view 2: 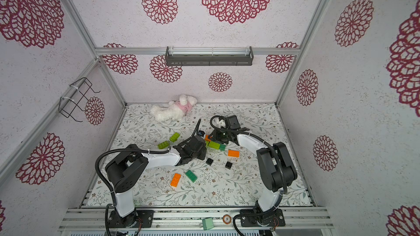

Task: Assemble a small pinwheel with lego
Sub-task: Assemble the lego brick with the lego brick.

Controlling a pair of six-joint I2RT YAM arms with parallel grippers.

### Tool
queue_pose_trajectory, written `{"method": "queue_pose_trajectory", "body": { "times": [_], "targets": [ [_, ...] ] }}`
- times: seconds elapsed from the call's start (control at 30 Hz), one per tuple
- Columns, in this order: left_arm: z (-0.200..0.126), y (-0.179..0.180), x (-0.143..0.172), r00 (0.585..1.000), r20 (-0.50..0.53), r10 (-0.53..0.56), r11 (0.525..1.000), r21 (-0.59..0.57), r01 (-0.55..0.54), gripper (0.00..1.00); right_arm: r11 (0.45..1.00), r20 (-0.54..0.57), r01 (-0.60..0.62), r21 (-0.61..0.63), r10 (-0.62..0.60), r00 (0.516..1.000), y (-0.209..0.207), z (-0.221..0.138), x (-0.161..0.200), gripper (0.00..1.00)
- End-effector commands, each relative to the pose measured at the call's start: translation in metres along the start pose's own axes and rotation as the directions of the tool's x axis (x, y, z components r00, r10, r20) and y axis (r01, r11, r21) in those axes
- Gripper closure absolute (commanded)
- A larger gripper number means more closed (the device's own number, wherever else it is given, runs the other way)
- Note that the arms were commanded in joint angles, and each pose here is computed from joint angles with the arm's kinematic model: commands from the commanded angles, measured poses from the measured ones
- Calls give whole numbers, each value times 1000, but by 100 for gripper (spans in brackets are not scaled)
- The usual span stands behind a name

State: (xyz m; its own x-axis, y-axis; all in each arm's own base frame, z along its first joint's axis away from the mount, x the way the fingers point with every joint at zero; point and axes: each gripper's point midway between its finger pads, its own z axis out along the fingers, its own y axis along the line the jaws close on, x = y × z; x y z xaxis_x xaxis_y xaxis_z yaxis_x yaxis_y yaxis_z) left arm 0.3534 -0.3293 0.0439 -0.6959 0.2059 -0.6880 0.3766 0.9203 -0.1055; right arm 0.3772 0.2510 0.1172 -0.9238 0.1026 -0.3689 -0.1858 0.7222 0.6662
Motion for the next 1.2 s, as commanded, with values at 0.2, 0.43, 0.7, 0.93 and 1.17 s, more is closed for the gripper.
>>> {"method": "queue_pose_trajectory", "body": {
  "times": [0.2, 0.43, 0.7, 0.93, 1.17],
  "targets": [
    [9, -4, -10, 1000, 9, 30, 1000, 10, -30, 82, 999, 9, 41, -24, -40, 999, 12, -2, -9, 73],
    [18, -2, -3, 999, -18, 47, 999, 0, -47, 82, 999, -6, 34, -10, -34, 999, 7, 2, -7, 79],
    [23, -3, 0, 998, -32, 50, 999, 4, -50, 82, 999, -30, 32, -4, -32, 999, 7, 12, -5, 86],
    [20, -4, -2, 998, -28, 57, 998, 8, -57, 81, 998, -56, 35, 54, -32, 998, -4, 20, -2, 92],
    [18, -5, -9, 998, -17, 59, 998, 16, -59, 81, 995, -82, 34, 89, -27, 996, -12, 31, 3, 94]
  ]
}}
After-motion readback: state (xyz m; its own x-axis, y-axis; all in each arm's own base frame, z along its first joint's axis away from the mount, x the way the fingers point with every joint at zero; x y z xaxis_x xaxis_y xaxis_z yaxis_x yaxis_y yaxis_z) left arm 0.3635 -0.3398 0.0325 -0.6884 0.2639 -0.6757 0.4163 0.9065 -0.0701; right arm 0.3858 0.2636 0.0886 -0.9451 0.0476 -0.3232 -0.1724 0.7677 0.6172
